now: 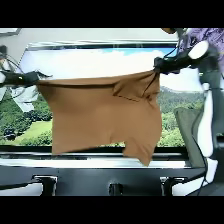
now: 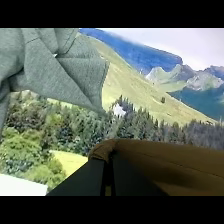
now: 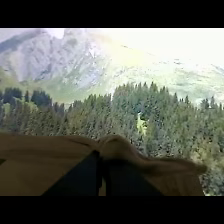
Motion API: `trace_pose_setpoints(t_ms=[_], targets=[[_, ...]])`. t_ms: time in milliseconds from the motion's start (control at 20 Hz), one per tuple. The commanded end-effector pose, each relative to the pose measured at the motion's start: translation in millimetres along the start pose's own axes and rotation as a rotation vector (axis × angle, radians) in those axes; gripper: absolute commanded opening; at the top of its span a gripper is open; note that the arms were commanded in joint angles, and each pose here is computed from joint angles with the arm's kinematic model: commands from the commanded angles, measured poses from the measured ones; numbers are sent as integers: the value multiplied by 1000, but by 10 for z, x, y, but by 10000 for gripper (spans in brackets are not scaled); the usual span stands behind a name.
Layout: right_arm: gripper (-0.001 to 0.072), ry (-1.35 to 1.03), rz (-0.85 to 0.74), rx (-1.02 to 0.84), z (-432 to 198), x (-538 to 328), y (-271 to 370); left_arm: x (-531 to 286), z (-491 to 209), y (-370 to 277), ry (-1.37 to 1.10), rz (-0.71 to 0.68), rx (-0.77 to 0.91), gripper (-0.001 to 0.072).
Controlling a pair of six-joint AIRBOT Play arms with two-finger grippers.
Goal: Fold the clothes and pants, and hang the long-sleeved shirts on hangers.
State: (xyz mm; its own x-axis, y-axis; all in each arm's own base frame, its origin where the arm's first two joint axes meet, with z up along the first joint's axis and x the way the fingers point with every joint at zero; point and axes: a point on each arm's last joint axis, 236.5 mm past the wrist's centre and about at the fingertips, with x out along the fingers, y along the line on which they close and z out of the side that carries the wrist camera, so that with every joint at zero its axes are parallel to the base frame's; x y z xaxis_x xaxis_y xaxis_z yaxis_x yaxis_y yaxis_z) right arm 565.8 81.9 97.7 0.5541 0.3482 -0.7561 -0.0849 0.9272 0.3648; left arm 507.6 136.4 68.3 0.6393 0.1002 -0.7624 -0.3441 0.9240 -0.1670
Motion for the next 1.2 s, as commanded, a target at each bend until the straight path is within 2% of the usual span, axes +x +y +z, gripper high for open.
trace_pose_setpoints(t_ms=[0, 400, 900, 1000, 1050, 1100, 1150], targets=[[26, -8, -37, 40, -47, 660, -344, 645, -90, -7, -23, -2, -22, 12], [26, 288, -164, 48, -758, 627, -658, 743, -1148, 74, 387, 36, -45, 13], [39, 430, -179, 77, -1138, 776, -775, 748, -1875, 63, 584, 51, -43, 20], [250, 481, -171, 84, -1253, 751, -757, 718, -1863, 81, 590, 62, -75, 142], [314, 529, -162, 54, -1338, 676, -745, 677, -1847, 103, 598, 64, -78, 281], [334, 564, -133, 44, -1385, 561, -729, 614, -1812, 151, 606, 67, -81, 487], [338, 550, -75, 70, -1324, 450, -672, 530, -1788, 219, 616, 71, -78, 661]])
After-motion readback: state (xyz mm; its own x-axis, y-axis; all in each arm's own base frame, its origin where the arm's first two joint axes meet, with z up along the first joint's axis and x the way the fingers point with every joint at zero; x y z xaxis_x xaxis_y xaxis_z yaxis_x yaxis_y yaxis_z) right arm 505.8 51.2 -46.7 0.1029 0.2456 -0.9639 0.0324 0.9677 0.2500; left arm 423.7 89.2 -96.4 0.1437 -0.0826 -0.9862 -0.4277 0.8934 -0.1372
